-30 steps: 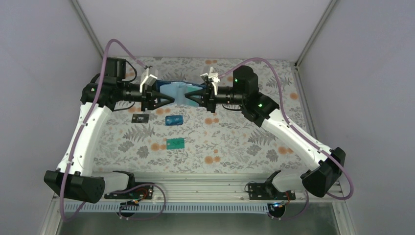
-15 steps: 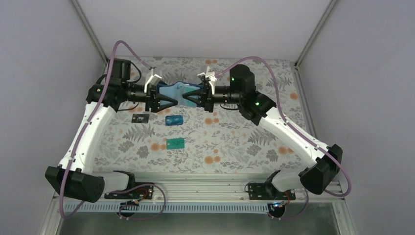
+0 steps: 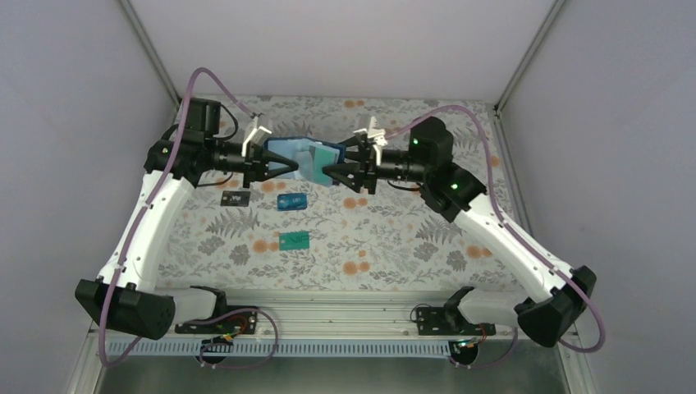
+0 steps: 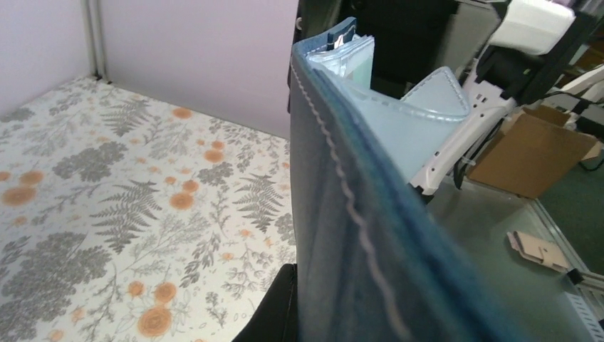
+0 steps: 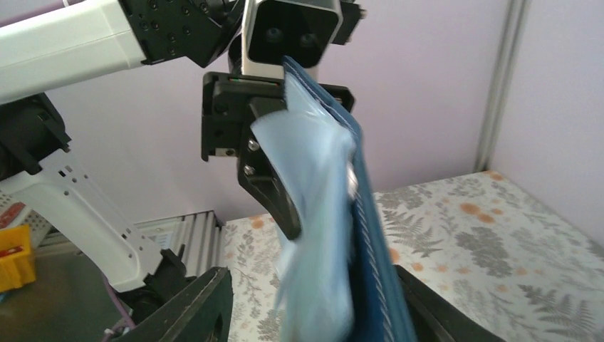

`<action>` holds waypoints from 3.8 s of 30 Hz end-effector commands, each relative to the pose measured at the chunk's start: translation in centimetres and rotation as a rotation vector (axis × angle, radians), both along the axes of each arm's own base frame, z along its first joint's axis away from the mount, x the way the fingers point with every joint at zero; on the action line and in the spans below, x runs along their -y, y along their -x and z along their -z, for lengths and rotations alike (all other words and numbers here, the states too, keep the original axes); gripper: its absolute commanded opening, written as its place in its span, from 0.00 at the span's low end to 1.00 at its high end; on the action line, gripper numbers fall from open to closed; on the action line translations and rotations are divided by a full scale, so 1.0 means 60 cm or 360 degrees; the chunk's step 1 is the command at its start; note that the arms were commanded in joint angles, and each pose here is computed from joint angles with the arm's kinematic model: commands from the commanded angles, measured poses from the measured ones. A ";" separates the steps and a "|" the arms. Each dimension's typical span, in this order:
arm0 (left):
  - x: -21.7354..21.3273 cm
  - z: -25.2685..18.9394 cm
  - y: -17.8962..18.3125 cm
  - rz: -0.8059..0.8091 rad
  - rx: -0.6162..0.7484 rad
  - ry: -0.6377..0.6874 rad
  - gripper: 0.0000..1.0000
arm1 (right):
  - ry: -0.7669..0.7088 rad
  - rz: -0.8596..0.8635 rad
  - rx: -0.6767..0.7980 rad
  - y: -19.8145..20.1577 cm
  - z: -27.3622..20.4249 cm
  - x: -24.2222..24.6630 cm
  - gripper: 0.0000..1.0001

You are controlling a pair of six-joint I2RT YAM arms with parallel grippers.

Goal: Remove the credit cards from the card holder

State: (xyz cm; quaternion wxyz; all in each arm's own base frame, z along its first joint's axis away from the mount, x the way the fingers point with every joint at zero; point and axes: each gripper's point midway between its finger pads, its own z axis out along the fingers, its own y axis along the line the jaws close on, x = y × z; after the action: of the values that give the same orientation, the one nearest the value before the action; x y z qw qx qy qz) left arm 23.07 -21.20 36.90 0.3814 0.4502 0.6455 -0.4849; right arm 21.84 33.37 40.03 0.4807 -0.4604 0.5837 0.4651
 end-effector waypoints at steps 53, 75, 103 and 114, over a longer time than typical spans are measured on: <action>-0.006 -0.043 0.056 0.0221 0.0144 0.0181 0.02 | -0.0038 -0.0203 0.0251 0.064 0.008 0.037 0.47; -0.008 -0.044 0.061 0.0216 0.0165 0.0174 0.02 | -0.0060 -0.0041 0.0086 0.008 -0.004 0.059 0.38; -0.007 -0.028 0.045 0.0171 0.0110 0.0138 0.02 | -0.0064 -0.0124 -0.0042 -0.005 -0.006 0.017 0.43; -0.007 -0.024 0.038 0.0143 0.0101 0.0119 0.02 | -0.0035 -0.0294 0.0000 0.038 -0.003 0.000 0.63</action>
State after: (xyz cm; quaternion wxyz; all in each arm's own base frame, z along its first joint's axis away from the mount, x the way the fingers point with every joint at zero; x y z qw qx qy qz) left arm 20.60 -20.77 38.01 0.3840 0.4727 0.6033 -0.5149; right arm 20.64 33.04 38.99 0.4361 -0.4928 0.5521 0.5120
